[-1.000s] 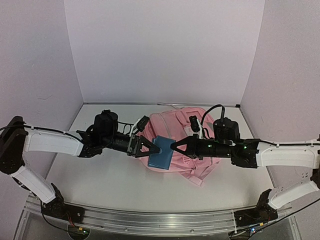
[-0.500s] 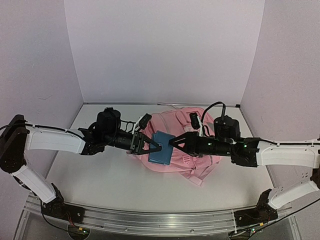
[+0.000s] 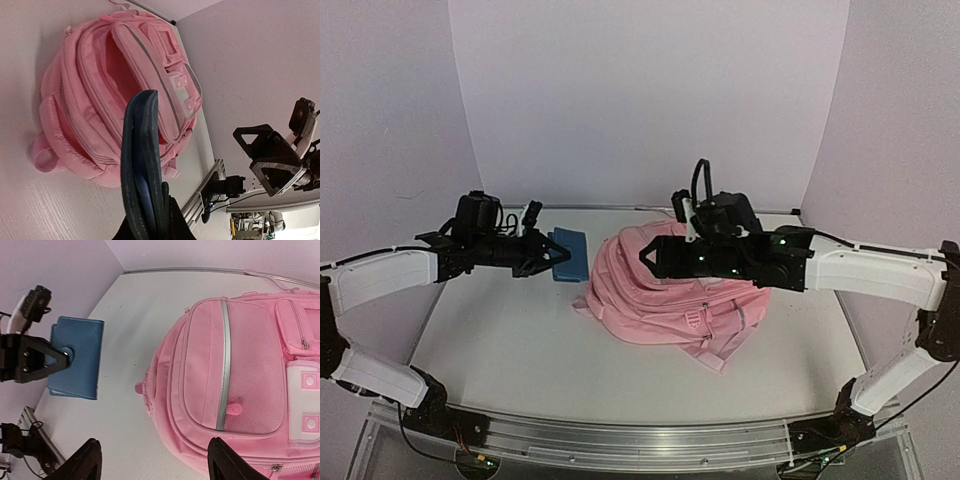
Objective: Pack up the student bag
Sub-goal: Pick up the personal item from the center of the board, then place the personal item in the student bag.
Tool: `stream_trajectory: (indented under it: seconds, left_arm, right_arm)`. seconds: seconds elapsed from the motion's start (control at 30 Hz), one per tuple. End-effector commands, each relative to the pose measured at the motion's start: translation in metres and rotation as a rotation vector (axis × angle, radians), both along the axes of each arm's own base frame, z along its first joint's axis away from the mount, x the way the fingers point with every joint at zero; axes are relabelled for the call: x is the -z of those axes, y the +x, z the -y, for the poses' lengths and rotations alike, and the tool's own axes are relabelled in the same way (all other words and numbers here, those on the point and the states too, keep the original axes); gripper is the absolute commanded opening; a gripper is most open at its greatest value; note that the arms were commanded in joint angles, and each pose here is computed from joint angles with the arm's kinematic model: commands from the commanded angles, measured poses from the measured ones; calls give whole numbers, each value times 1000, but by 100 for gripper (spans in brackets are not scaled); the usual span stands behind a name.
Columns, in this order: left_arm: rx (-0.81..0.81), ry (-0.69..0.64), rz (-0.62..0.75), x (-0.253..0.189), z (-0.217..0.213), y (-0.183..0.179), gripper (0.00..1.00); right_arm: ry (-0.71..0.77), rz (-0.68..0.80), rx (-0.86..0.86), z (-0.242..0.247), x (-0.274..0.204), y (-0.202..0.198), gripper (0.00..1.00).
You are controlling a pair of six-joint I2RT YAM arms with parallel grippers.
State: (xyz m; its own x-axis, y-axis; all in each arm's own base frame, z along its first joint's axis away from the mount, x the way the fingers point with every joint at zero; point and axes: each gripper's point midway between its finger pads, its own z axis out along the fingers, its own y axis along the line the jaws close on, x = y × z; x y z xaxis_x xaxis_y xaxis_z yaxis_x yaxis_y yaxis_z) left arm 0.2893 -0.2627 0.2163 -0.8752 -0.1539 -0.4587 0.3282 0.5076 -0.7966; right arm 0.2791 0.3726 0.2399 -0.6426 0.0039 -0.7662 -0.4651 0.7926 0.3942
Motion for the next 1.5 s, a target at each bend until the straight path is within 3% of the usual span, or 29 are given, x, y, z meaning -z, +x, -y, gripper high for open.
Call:
stream_trajectory:
  seconds: [0.0,0.2,0.4,0.6,0.73,1.0,1.13,1.27,1.47]
  left_arm:
    - [-95,14,-6,-2,-36,5,0]
    - [-120,-1,1,-1,-48,-1,0]
    - [-140,3,3,1,-56,-12,0]
    - [-148,0,21,-1,-61,-20,0]
    - [-150,-2,27,-3,-62,-23,0]
    - [-158,-9,23,-2,-65,-29,0]
    - [-156,-16,12,-1,-64,-30,0]
    - [-173,-39,-34,1,-60,-24,0]
    - [-106,-99,-40,-8,-23,-18,0]
  right_arm:
    - [-366,92,86,7,34,21,75]
    - [-530,165,173,-18,58,43,78]
    - [-651,247,383,-10,73,73,82]
    - [-760,315,455,-16,92,93,87]
    - [-802,362,528,-13,87,108,85]
    - [-793,382,584,-9,72,129,64]
    - [-772,353,568,-9,75,132,34]
    - [-660,301,541,-12,60,130,4]
    - [-409,232,458,-28,18,118,0]
